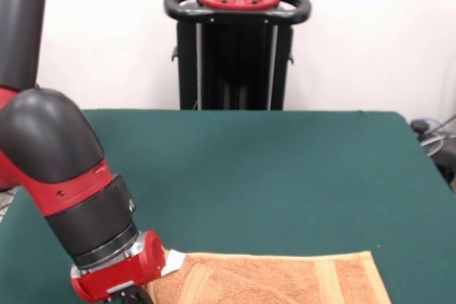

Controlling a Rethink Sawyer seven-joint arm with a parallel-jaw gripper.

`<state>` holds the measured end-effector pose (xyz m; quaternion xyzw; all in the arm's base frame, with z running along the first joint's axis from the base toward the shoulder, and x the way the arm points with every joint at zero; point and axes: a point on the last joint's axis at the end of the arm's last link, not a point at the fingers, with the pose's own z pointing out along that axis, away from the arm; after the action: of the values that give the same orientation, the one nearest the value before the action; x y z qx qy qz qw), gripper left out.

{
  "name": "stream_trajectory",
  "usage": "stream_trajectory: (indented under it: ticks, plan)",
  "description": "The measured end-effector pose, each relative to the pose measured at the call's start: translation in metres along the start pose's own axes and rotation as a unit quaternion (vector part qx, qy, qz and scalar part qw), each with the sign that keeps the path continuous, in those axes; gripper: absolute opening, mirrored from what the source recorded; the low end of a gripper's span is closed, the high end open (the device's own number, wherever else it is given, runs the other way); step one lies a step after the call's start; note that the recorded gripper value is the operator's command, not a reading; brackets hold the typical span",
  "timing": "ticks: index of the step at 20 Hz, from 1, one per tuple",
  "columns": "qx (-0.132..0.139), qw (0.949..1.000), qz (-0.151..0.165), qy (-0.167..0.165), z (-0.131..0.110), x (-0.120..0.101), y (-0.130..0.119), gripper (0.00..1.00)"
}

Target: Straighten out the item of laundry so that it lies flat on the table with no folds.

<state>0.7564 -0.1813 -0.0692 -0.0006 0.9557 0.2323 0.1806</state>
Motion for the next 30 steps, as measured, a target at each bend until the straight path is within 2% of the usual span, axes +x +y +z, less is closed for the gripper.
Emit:
stream_trajectory:
  ticks: [8,9,14,25,30]
  plan:
    - [-0.026,0.9993,-0.025,0.004,0.0,-0.003,-0.009,0.0]
    - [-0.028,0.9993,-0.023,0.003,0.001,-0.003,-0.011,1.0]
    - [-0.042,0.9989,-0.02,0.002,0.0,-0.01,-0.003,1.0]
    - [-0.041,0.999,-0.019,0.001,-0.001,-0.01,-0.005,1.0]
    - [-0.038,0.9985,-0.039,0.006,-0.021,-0.016,0.008,1.0]
